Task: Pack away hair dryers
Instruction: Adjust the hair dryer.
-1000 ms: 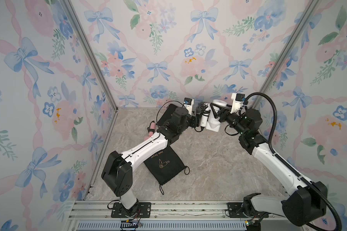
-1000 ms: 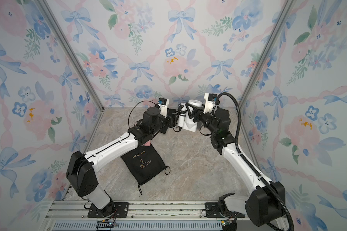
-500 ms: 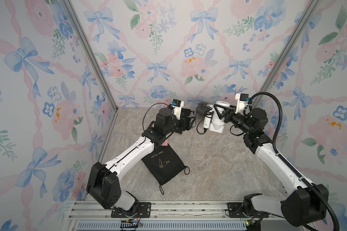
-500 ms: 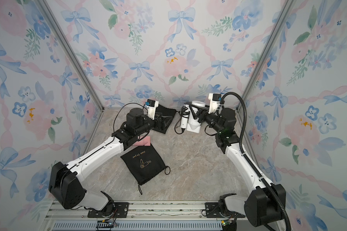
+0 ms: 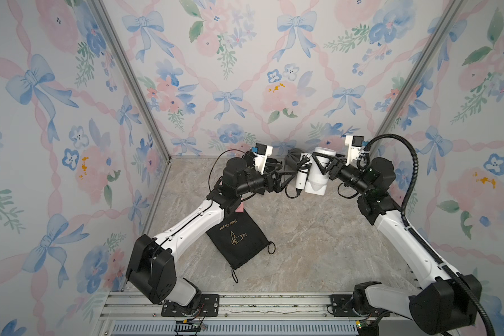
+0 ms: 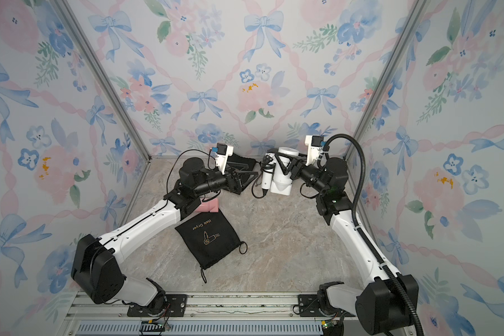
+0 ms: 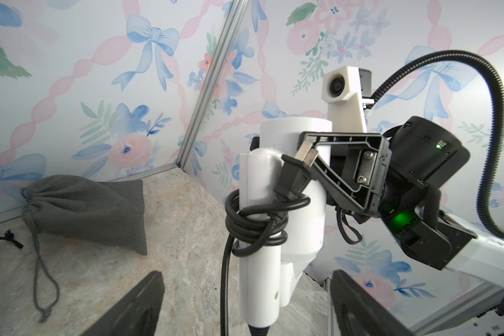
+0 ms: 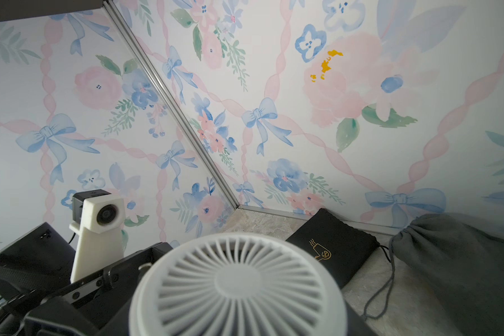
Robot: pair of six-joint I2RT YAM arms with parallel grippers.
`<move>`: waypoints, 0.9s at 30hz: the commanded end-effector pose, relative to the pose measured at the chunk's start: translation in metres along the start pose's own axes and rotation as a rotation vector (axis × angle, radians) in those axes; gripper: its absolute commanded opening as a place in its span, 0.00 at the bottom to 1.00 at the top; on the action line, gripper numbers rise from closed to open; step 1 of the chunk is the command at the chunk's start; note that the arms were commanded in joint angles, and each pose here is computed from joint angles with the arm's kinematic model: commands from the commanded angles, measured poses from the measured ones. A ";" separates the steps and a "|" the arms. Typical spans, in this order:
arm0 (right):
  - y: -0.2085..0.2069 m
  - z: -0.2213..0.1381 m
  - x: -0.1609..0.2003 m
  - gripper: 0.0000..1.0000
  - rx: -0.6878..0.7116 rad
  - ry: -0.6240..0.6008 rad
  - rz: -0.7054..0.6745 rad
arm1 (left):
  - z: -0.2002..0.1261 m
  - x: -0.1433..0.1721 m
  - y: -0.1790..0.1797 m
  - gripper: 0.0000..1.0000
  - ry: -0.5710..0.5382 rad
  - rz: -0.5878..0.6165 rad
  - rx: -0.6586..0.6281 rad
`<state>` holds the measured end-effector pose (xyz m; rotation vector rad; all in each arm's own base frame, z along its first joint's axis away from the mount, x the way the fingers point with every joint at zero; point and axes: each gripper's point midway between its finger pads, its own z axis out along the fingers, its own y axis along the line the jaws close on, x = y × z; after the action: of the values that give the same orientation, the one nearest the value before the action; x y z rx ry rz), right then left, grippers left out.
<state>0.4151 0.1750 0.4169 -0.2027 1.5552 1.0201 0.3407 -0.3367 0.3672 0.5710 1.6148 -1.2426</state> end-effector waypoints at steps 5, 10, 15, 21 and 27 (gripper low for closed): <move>0.035 -0.006 -0.039 0.37 -0.090 -0.094 -0.031 | 0.018 -0.006 -0.012 0.92 -0.022 -0.010 0.100; 0.040 -0.003 -0.039 0.39 -0.101 -0.090 -0.032 | 0.029 -0.005 -0.019 0.92 -0.020 -0.003 0.126; 0.042 0.000 -0.038 0.40 -0.108 -0.086 -0.031 | 0.036 -0.003 -0.022 0.91 -0.016 -0.003 0.139; 0.049 0.006 -0.034 0.40 -0.124 -0.071 -0.032 | 0.045 -0.003 -0.020 0.89 -0.023 -0.010 0.149; 0.055 0.009 -0.030 0.40 -0.140 -0.059 -0.026 | 0.049 -0.012 -0.018 0.81 -0.049 -0.004 0.152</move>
<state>0.4029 0.1935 0.4423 -0.2360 1.5098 1.0807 0.3497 -0.3832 0.3698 0.6217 1.5499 -1.3649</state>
